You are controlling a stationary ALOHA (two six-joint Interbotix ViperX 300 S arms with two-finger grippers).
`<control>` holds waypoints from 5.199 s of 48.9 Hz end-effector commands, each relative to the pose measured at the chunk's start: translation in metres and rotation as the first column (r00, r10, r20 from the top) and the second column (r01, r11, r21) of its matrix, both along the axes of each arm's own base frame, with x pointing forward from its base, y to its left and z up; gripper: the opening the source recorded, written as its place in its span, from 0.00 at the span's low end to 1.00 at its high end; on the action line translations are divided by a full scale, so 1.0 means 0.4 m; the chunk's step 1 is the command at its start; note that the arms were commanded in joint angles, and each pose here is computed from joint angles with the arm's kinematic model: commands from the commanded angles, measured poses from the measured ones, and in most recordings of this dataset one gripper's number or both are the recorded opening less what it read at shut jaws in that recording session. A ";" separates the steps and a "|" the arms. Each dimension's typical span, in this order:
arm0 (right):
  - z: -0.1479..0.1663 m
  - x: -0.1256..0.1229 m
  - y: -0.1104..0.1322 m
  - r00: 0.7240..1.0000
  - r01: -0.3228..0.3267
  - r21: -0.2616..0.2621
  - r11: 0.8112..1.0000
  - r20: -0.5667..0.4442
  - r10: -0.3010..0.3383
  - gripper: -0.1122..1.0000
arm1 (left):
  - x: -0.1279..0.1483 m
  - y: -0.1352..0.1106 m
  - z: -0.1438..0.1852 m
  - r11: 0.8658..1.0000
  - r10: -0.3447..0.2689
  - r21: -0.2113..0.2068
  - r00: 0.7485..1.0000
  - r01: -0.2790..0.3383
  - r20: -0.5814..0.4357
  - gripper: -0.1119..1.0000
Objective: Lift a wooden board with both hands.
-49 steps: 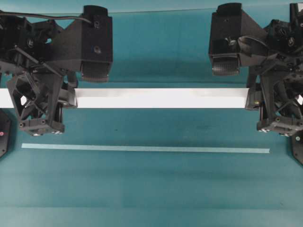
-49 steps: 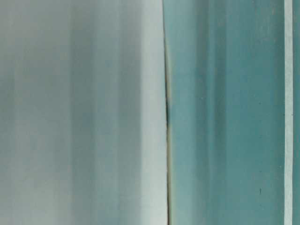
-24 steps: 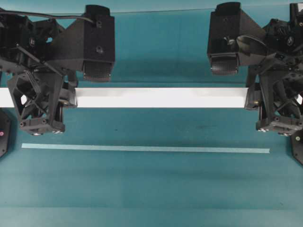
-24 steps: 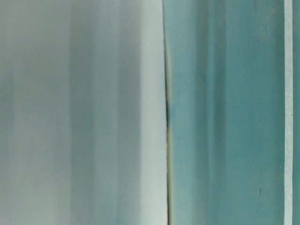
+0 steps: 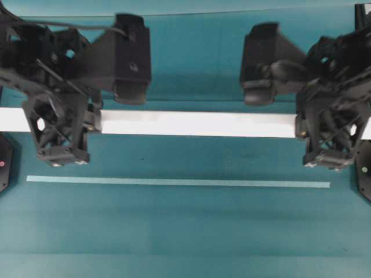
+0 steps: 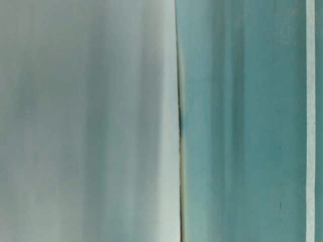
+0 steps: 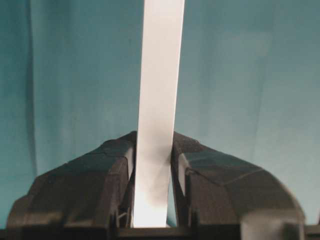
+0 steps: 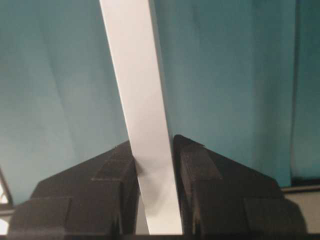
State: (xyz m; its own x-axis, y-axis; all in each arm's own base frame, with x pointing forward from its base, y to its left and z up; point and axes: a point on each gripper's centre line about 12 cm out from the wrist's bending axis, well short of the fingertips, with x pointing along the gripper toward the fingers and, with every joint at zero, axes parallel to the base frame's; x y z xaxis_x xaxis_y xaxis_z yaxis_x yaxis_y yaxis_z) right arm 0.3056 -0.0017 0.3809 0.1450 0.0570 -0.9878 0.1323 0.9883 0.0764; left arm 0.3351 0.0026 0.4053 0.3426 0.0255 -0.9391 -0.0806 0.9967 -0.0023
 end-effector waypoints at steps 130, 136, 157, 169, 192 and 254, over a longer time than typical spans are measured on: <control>-0.672 0.034 0.021 0.997 -0.074 -0.023 0.997 0.002 0.074 0.29 | 0.014 0.007 -0.692 1.000 0.006 -0.006 0.996 -0.006 -0.087 0.26; -0.687 0.030 0.020 0.997 -0.079 -0.024 0.997 -0.007 0.079 0.29 | 0.013 0.006 -0.696 1.000 0.005 -0.007 0.997 -0.006 -0.081 0.26; -0.696 0.034 0.014 0.997 -0.075 -0.026 0.997 0.000 0.075 0.29 | 0.017 -0.008 -0.709 0.999 0.026 -0.019 0.997 -0.028 -0.071 0.26; -0.701 0.033 0.015 0.997 -0.074 -0.025 0.997 -0.002 0.074 0.29 | -0.001 -0.015 -0.732 0.999 0.039 -0.026 0.997 -0.041 -0.070 0.26; -0.716 0.019 0.018 0.998 -0.062 -0.015 0.998 -0.017 0.061 0.29 | 0.012 -0.013 -0.729 1.000 0.012 -0.021 1.000 -0.012 -0.007 0.26; -0.691 0.035 0.016 0.998 -0.005 -0.004 1.000 0.056 0.005 0.92 | -0.022 -0.018 -0.694 0.997 -0.073 0.010 0.997 0.073 0.039 1.00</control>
